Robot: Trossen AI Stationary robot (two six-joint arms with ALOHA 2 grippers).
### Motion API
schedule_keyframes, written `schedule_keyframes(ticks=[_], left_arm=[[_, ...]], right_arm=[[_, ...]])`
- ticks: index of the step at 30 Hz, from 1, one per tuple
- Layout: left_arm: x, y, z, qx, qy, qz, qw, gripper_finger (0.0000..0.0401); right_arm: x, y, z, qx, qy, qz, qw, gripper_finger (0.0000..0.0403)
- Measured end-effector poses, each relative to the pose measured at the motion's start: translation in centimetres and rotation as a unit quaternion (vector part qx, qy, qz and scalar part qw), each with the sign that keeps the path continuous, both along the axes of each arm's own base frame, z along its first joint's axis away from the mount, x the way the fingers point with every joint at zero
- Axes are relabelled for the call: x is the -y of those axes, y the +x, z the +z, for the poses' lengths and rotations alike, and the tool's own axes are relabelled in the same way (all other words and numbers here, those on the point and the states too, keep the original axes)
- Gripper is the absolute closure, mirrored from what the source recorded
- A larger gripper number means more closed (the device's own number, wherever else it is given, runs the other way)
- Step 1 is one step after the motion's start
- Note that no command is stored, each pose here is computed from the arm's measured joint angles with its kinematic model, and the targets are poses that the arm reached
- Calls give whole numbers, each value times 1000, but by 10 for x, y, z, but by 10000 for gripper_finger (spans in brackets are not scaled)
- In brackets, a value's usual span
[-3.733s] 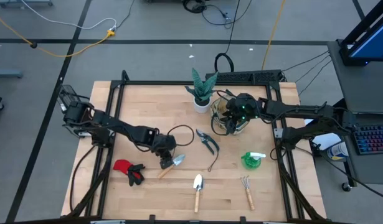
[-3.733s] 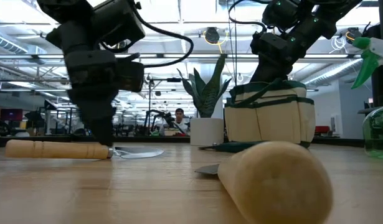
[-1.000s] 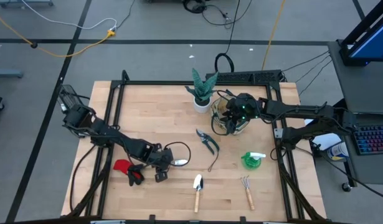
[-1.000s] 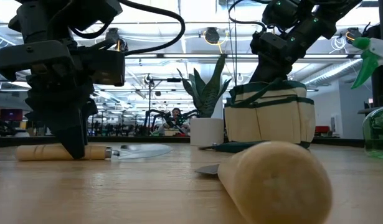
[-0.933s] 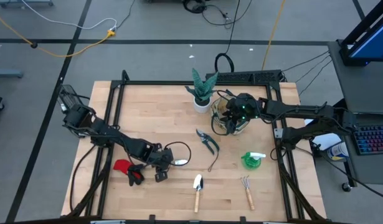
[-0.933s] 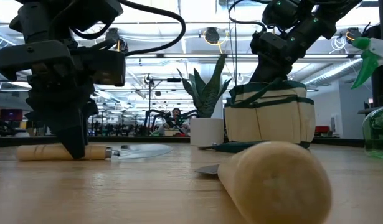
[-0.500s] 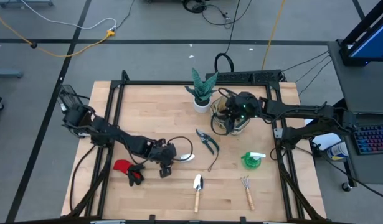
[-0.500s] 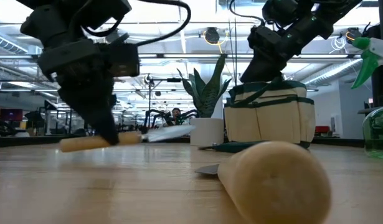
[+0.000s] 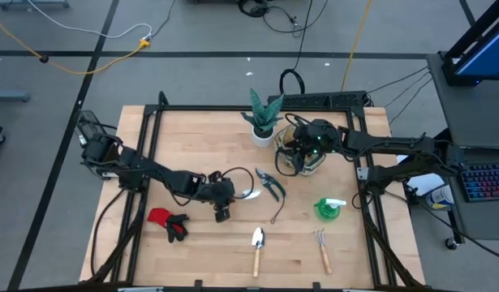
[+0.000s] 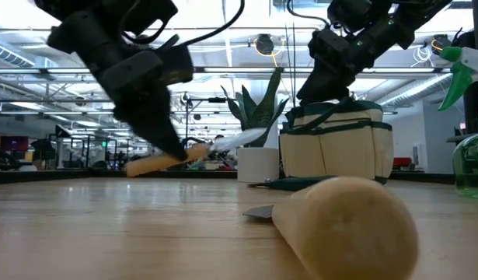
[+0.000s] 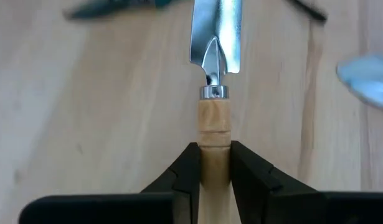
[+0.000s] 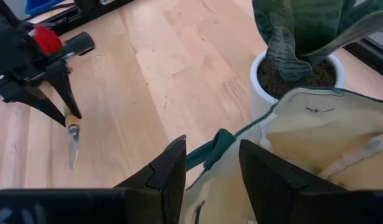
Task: Pick & Place Garden tools in Gardening bag
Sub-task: Put the top brown trowel into the gardening bag
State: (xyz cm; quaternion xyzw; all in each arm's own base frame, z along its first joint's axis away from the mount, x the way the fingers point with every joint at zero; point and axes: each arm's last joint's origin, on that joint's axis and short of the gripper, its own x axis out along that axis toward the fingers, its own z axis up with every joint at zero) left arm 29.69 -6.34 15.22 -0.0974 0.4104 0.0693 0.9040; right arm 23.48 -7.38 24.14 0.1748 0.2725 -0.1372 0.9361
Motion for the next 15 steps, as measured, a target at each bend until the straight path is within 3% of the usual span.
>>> schedule_keyframes(ticks=[15], left_arm=[[-37, 22, 19, 117, 69, 9, 991, 331]], right_arm=[[-7, 7, 9, 54, -13, 48, 997, 264]])
